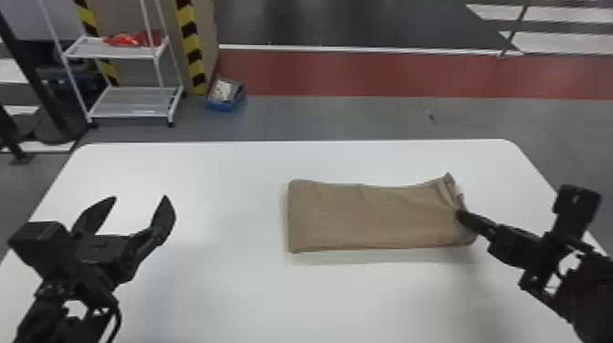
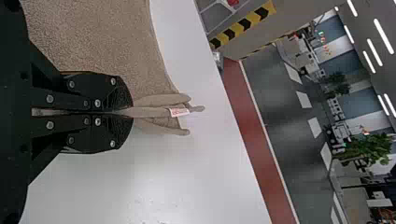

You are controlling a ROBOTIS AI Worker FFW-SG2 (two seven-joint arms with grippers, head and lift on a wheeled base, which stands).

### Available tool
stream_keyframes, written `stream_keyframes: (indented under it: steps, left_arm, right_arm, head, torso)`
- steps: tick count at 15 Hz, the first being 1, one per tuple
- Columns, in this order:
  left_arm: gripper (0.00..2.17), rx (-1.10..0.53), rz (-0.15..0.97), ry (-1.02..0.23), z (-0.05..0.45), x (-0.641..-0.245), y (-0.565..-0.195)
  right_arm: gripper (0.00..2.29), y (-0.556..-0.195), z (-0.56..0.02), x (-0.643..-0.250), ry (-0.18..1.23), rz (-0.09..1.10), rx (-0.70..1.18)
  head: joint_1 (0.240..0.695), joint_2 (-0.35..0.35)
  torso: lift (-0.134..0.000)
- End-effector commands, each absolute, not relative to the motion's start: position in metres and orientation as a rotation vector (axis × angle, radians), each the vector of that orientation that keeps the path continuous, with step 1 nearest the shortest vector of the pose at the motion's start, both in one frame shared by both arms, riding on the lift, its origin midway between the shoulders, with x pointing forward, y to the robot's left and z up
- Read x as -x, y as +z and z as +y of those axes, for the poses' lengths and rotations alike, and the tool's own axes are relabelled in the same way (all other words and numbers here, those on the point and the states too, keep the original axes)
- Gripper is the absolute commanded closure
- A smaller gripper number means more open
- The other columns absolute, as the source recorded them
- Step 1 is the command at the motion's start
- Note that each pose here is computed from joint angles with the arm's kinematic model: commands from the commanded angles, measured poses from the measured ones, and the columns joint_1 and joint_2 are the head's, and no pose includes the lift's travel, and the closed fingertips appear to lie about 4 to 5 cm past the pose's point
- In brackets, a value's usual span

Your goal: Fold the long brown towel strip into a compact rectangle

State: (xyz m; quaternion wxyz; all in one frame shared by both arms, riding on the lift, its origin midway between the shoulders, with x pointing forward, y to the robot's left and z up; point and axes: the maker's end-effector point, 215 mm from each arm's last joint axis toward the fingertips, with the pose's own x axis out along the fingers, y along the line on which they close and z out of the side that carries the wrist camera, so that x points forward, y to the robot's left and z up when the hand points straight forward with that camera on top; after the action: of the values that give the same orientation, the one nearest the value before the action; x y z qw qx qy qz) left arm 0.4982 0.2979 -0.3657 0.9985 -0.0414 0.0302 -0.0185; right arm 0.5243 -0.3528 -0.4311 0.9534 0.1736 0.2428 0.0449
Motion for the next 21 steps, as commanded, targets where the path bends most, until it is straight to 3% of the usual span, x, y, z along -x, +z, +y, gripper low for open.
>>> stream_keyframes:
  steps: [1, 4, 8, 14, 16, 21]
  left_arm:
    - [0.07, 0.083, 0.063, -0.036, 0.298, -0.498, -0.367]
    - [0.07, 0.084, 0.061, -0.036, 0.298, -0.498, -0.366]
    - [0.07, 0.086, 0.061, -0.033, 0.298, -0.496, -0.366]
    - [0.07, 0.081, 0.043, -0.019, 0.306, -0.492, -0.359]
    - [0.07, 0.081, 0.046, -0.018, 0.307, -0.492, -0.361]
    - [0.07, 0.081, 0.051, -0.021, 0.306, -0.493, -0.363]
  right_arm:
    - [1.71, -0.405, -0.372, -0.522, 0.07, 0.42, -0.368]
    - [1.7, -0.356, -0.391, -0.523, 0.056, 0.318, -0.389]
    - [1.7, -0.318, -0.327, -0.53, 0.174, 0.282, -0.368]
    - [1.7, -0.321, -0.192, -0.535, 0.368, 0.324, -0.31]
    - [1.7, -0.331, -0.18, -0.533, 0.365, 0.355, -0.281]
    - [1.7, -0.361, -0.178, -0.526, 0.325, 0.453, -0.237]
  head:
    - [0.695, -0.057]
    - [0.695, -0.086]
    - [0.695, -0.091]
    - [0.695, 0.06]
    - [0.695, 0.108]
    - [0.695, 0.135]
  torso:
    - [-0.125]
    - [-0.125]
    - [-0.125]
    - [-0.125]
    - [-0.125]
    - [-0.125]
